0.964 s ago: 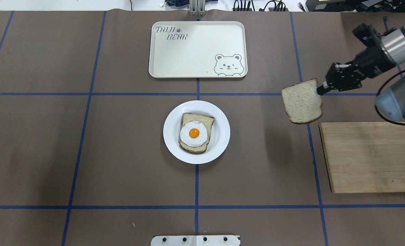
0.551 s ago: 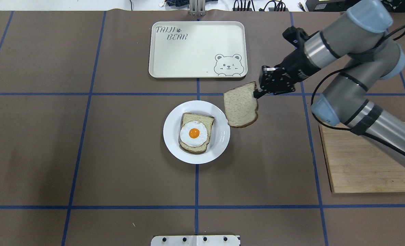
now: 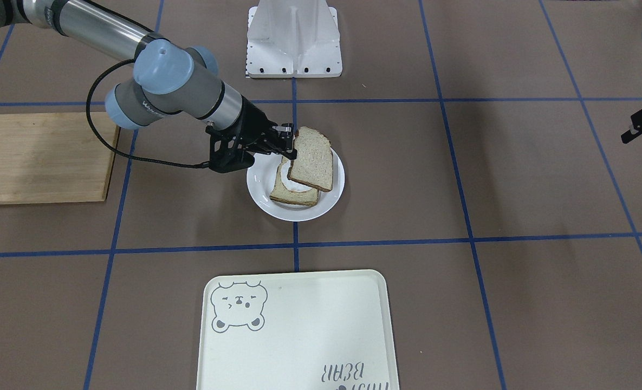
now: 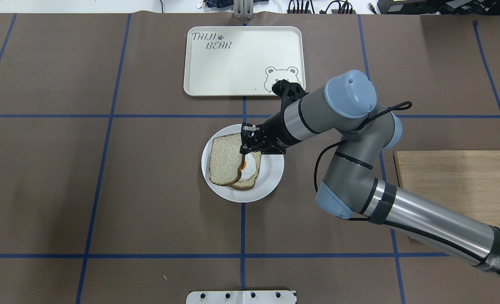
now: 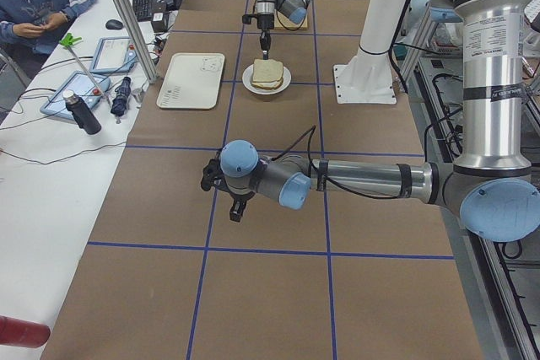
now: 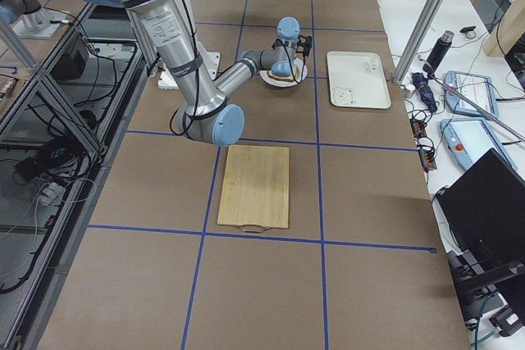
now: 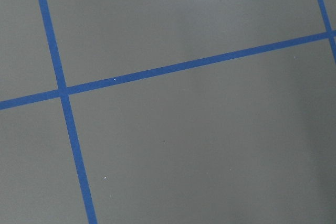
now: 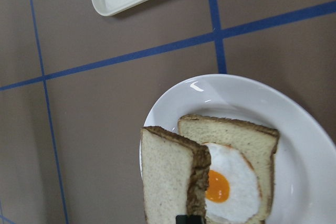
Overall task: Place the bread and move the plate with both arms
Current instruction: 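Carry the bread with the right gripper over the egg toast plate, then lay the bread on top of the egg and open the right gripper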
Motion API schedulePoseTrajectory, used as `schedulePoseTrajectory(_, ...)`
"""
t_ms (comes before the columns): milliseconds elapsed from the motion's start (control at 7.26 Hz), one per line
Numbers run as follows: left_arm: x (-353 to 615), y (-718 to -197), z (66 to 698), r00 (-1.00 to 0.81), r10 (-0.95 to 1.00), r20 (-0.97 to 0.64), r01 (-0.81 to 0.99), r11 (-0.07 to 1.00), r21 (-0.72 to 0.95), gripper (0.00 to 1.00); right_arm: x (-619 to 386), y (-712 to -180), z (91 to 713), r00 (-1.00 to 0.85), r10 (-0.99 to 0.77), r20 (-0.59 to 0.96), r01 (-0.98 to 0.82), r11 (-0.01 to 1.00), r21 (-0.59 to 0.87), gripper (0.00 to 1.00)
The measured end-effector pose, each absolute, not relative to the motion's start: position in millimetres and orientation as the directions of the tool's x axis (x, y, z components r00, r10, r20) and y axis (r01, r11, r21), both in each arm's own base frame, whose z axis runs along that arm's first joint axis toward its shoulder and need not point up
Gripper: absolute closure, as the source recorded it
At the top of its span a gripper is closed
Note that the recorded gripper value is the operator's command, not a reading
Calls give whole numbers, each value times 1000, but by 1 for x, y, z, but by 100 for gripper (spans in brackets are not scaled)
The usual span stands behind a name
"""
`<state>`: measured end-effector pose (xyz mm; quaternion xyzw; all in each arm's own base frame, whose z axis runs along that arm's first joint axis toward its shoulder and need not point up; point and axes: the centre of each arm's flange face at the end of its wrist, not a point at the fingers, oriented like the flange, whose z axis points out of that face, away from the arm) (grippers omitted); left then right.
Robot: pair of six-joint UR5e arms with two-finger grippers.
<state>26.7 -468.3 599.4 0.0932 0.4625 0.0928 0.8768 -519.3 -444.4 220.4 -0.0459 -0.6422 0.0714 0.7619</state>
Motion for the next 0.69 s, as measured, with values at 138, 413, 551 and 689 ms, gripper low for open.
schedulePoseTrajectory(138, 27, -468, 597, 554, 252, -793, -76, 964, 253, 2, -525, -436, 228, 172, 184, 968, -57, 983, -177, 100)
schedulePoseTrajectory(413, 27, -468, 595, 554, 255, -793, -76, 964, 256, 2, -528, -428, 238, 179, 194, 964, -77, 980, -183, 100)
schedulePoseTrajectory(551, 27, -468, 595, 554, 255, -793, -76, 964, 256, 2, -528, -428, 241, 180, 192, 965, -83, 980, -180, 100)
schedulePoseTrajectory(689, 27, -468, 594, 554, 256, -792, -76, 963, 258, 2, -527, -428, 243, 178, 189, 966, -87, 981, -175, 100)
